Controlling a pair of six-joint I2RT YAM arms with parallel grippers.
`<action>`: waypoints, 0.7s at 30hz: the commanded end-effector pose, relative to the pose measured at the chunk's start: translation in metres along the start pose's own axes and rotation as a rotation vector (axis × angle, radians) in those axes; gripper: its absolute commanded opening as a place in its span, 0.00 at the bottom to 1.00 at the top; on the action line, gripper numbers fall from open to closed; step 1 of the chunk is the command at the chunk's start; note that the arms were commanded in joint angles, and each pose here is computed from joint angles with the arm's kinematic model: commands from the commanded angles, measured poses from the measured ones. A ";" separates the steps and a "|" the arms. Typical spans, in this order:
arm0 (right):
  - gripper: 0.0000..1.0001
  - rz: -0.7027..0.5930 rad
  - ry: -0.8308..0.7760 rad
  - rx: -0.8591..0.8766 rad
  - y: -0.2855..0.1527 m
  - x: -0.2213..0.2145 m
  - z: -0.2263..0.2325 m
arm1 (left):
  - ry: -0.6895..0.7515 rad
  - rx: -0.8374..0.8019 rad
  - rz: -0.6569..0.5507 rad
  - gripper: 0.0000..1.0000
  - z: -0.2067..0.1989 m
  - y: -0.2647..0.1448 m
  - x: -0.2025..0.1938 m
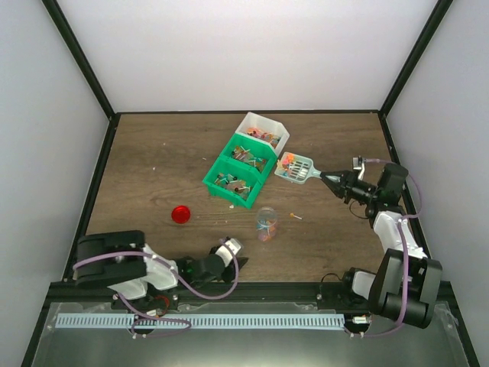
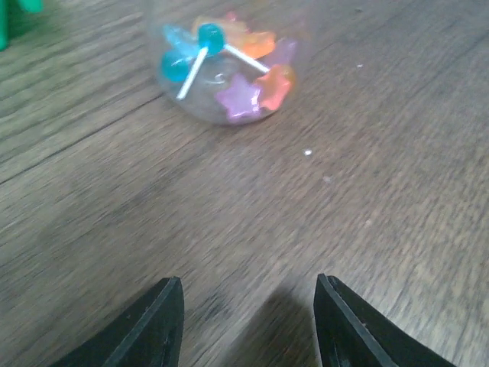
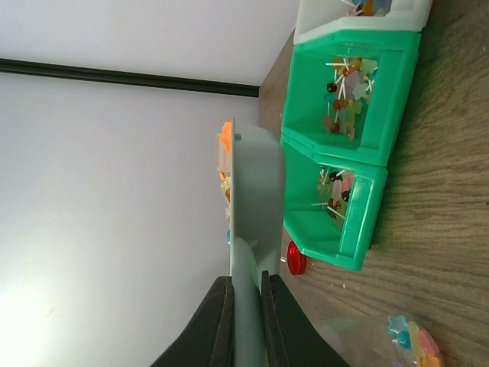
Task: Pack the candies
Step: Move the packing bottle to the center of the board.
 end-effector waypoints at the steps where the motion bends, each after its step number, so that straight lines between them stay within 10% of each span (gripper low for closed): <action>1: 0.01 -0.007 -0.080 0.032 -0.007 0.010 0.023 | -0.032 -0.077 -0.139 0.48 -0.022 0.008 0.019; 21: 0.01 -0.009 -0.087 0.029 -0.014 0.011 0.022 | 0.074 0.057 -0.252 0.47 -0.021 0.048 0.025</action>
Point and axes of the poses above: each gripper's point midway between its finger pads, its own y axis out along the fingers, its own z axis along the line the jaws close on, x = y × z, the point moved 1 cm from there along -y, back along the fingers, and after that the axes turned 6 degrees about -y, right-handed, at the moved point
